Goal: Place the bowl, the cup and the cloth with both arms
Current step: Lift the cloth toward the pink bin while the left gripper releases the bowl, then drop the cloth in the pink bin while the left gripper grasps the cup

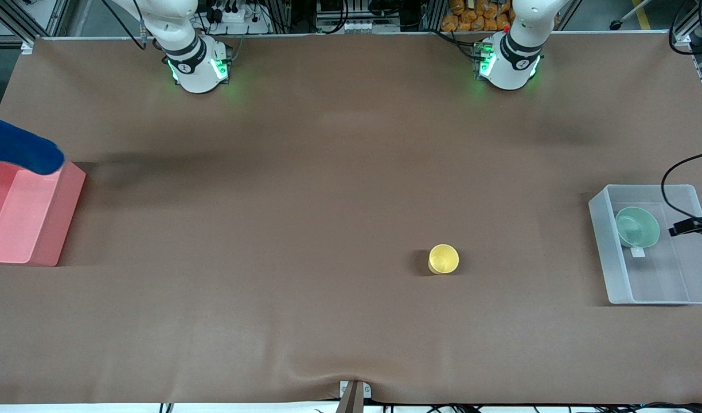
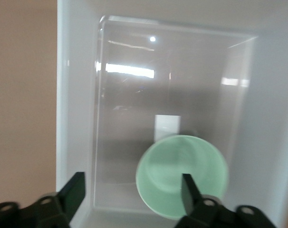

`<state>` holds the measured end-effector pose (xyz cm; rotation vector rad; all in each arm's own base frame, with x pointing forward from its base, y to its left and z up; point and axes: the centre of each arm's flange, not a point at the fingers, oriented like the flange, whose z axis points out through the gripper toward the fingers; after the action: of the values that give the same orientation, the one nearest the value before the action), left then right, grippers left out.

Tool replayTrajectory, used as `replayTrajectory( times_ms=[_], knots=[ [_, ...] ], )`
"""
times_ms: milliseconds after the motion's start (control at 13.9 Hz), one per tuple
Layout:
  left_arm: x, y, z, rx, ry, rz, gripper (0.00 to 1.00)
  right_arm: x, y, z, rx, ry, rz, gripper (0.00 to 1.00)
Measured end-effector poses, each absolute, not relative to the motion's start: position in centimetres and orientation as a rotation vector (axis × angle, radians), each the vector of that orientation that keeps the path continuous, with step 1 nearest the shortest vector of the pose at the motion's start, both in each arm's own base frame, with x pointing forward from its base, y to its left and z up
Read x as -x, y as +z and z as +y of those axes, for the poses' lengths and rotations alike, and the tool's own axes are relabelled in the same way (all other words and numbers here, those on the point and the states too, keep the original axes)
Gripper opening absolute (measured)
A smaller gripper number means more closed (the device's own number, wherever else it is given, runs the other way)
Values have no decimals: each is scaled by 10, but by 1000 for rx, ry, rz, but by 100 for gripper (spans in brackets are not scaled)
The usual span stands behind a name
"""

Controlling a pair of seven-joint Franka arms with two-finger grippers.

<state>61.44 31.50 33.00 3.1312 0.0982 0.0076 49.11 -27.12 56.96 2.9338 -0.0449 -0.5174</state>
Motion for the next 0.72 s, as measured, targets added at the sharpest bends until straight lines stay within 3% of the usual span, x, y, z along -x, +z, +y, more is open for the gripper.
replayTrajectory(
  times_ms=[72, 360, 720],
  knots=[
    [-618, 349, 301, -3132, 17, 78, 100, -492, 559, -290, -2926, -509, -31, 2],
    [-640, 397, 227, -3101, 73, 178, 100, -491, 514, -360, -2882, -504, 34, 2],
    [-659, 410, 105, -3018, 13, 287, 100, -487, 471, -410, -2875, -451, 113, 2]
  ],
)
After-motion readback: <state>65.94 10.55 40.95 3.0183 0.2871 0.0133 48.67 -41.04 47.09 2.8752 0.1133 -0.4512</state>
